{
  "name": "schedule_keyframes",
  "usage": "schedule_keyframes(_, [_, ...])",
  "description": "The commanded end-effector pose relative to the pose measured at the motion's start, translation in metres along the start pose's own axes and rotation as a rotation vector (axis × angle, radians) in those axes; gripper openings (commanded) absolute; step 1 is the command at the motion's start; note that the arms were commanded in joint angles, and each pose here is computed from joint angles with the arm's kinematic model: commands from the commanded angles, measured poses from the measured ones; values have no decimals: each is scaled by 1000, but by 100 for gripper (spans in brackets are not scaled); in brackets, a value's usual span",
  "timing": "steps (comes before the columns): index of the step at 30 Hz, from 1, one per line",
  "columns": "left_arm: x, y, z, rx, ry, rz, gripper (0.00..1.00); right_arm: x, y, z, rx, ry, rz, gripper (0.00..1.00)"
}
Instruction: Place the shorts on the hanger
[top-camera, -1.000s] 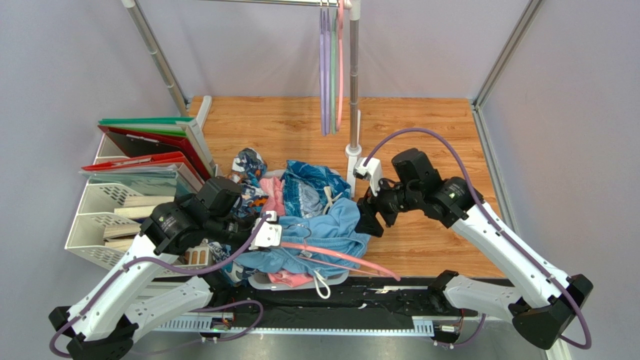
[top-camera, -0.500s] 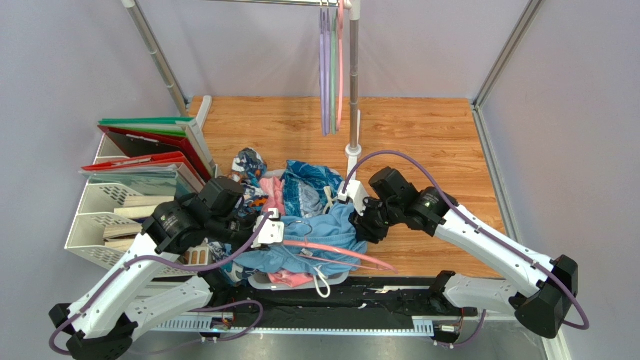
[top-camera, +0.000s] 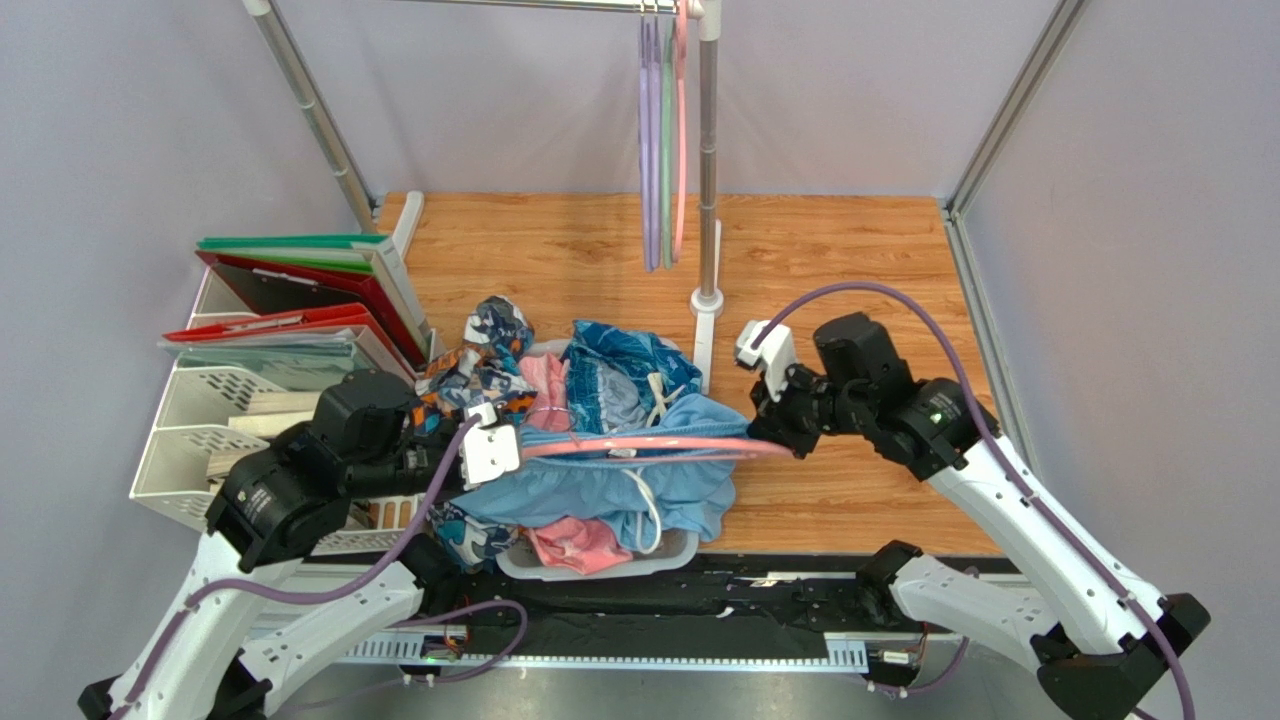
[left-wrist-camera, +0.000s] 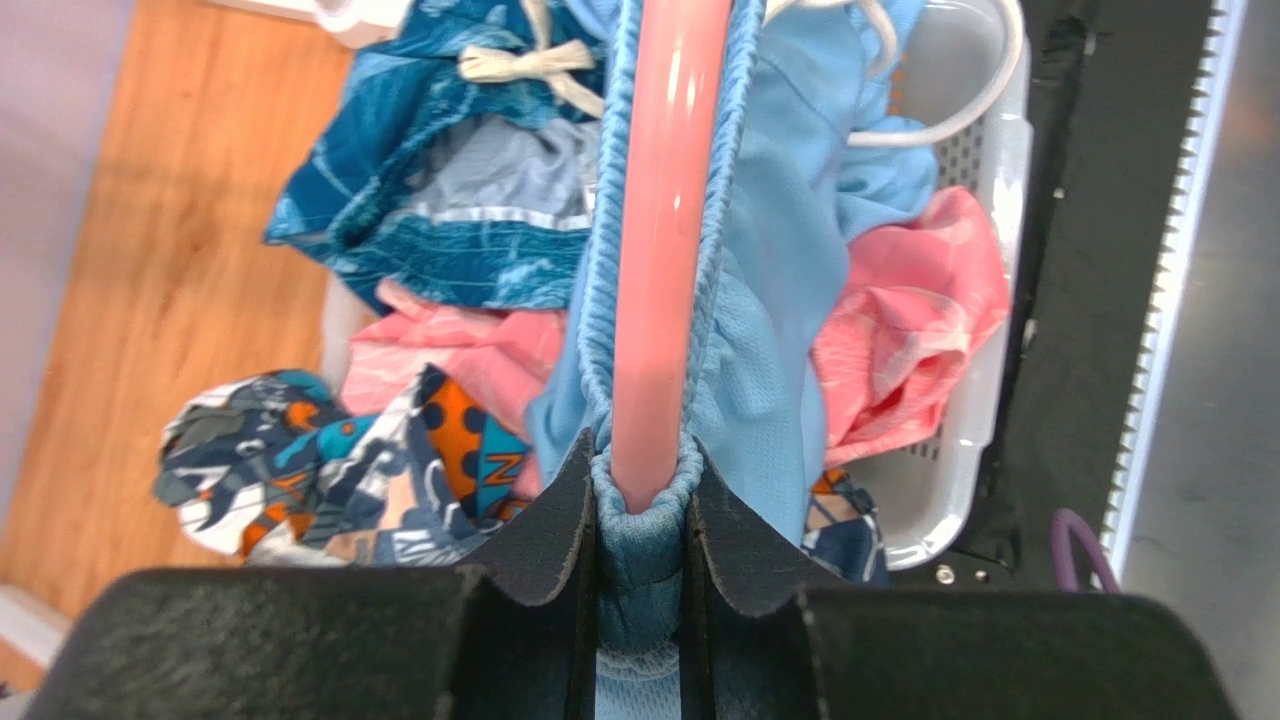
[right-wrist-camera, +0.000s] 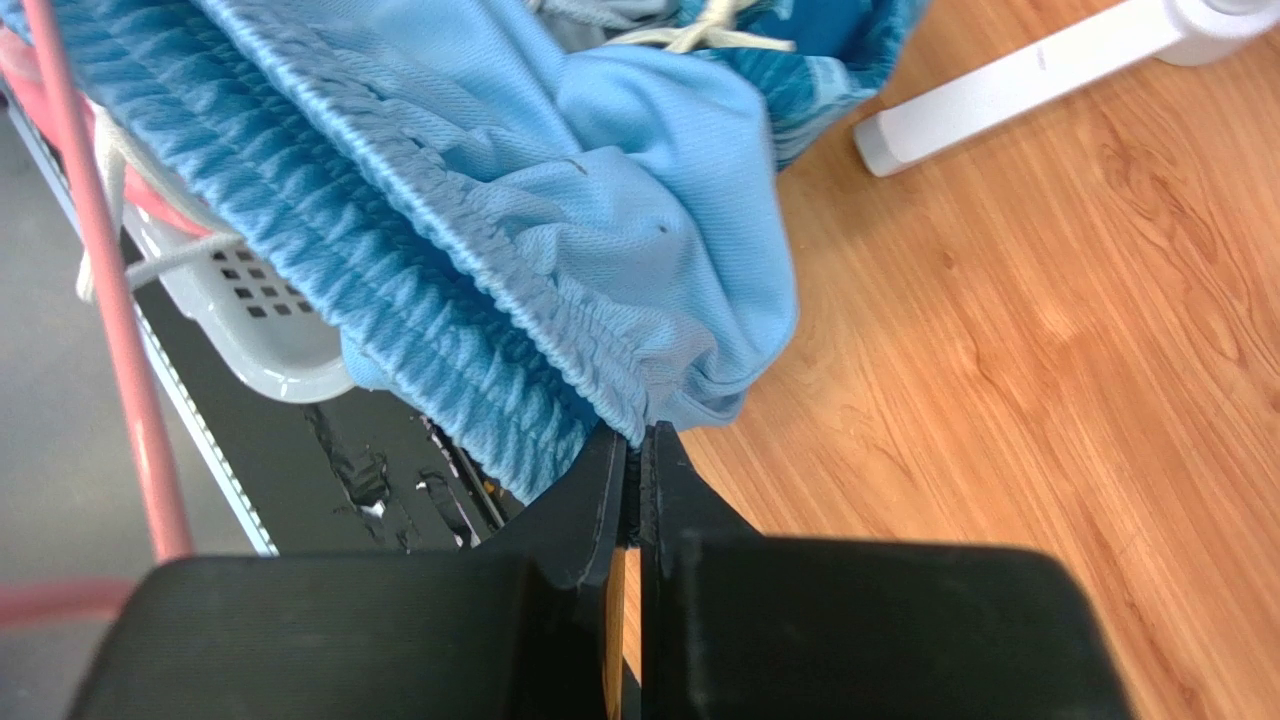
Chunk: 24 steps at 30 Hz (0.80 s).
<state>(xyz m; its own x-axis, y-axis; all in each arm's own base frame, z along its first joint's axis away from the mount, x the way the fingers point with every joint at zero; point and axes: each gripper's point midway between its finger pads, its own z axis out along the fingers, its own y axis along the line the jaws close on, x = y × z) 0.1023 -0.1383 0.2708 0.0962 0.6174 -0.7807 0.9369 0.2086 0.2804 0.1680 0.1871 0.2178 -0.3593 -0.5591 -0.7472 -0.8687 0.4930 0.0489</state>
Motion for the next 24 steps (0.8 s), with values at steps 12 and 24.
schedule_keyframes(12, [56, 28, -21, -222, 241, 53, 0, 29, -50, -47, 139, 88, 57, 0])
schedule_keyframes(24, [44, 59, 15, -150, 343, 29, 0, -30, -26, -61, 20, -29, 21, 0])
